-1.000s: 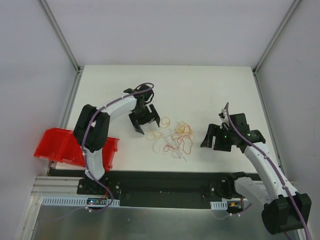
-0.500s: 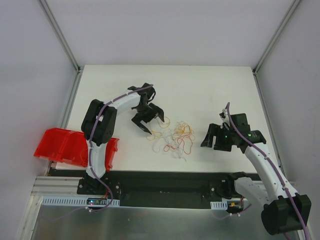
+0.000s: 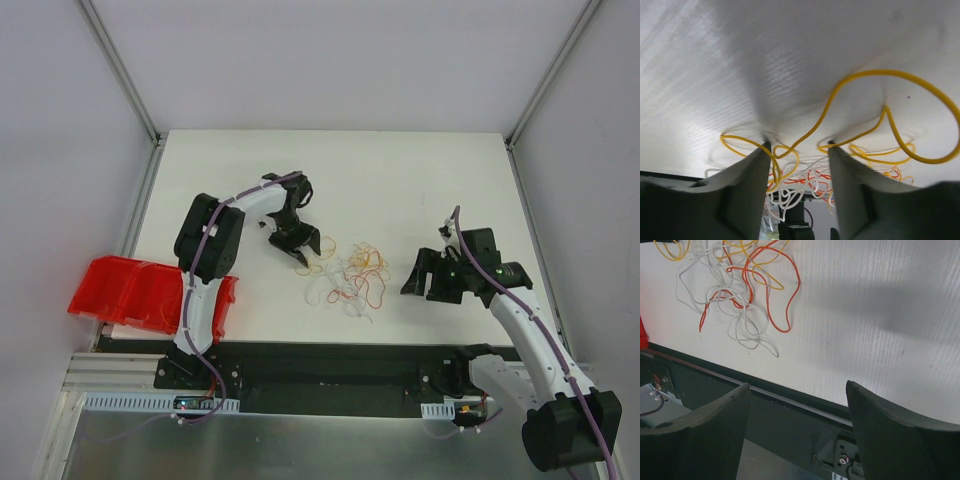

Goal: Untangle the cables

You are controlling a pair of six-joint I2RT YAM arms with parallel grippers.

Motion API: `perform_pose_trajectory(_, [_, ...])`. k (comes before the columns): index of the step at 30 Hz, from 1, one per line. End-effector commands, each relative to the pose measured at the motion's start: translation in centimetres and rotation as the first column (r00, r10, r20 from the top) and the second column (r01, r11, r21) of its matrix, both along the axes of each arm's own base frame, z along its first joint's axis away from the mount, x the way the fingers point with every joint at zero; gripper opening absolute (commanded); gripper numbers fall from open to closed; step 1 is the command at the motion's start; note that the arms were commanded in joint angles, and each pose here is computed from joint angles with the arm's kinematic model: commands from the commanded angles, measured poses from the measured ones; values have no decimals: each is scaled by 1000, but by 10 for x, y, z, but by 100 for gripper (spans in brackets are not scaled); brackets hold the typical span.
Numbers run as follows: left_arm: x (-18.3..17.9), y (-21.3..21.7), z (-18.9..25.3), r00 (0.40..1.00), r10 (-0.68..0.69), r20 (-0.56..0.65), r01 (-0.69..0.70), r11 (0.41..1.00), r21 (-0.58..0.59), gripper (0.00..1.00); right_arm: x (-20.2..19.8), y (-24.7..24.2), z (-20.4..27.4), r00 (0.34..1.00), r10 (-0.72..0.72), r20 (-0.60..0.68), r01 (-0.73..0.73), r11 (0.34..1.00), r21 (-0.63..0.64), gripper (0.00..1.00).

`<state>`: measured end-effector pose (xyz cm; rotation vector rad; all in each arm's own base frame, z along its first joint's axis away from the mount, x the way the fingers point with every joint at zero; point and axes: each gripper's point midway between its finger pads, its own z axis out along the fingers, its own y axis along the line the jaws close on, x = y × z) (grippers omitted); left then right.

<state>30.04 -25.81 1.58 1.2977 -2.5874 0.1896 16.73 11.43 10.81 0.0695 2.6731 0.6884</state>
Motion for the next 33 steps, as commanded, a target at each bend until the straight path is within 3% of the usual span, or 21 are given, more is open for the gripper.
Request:
perform_pose_trajectory(1, [0,45,-13,999,-36,11,32,972,235,33,4,2,4,1000,13,28,-13,1000,17,79])
perform_pose_trajectory(3, [3,54,-8,996,-80,43,66,962,264,12,4,2,5,999,15,32,-16,1000,22,79])
perform_pose_trajectory(5, [8,65,-2,988,-131,80,101,948,302,0,3,3,6,999,18,38,-19,999,26,79])
perform_pose_trajectory(9, [17,75,30,957,-232,174,169,933,318,0,2,3,7,999,20,43,-21,999,32,79])
perform_pose_trajectory(12, [23,84,73,901,-317,295,210,916,341,0,1,5,8,999,24,44,-26,999,38,79])
perform_pose_trajectory(17, [3,125,136,813,-419,405,217,863,456,0,2,7,7,999,31,43,-33,998,48,79])
perform_pose_trajectory(22, [-54,205,157,862,-364,351,106,809,578,0,2,9,7,998,40,38,-42,997,61,78])
perform_pose_trajectory(28, [-116,308,154,941,-169,292,-80,730,678,0,0,11,7,998,47,34,-50,996,76,78])
perform_pose_trajectory(33, [-126,353,150,952,-32,304,-199,689,697,0,-3,15,7,998,64,16,-65,994,86,78])
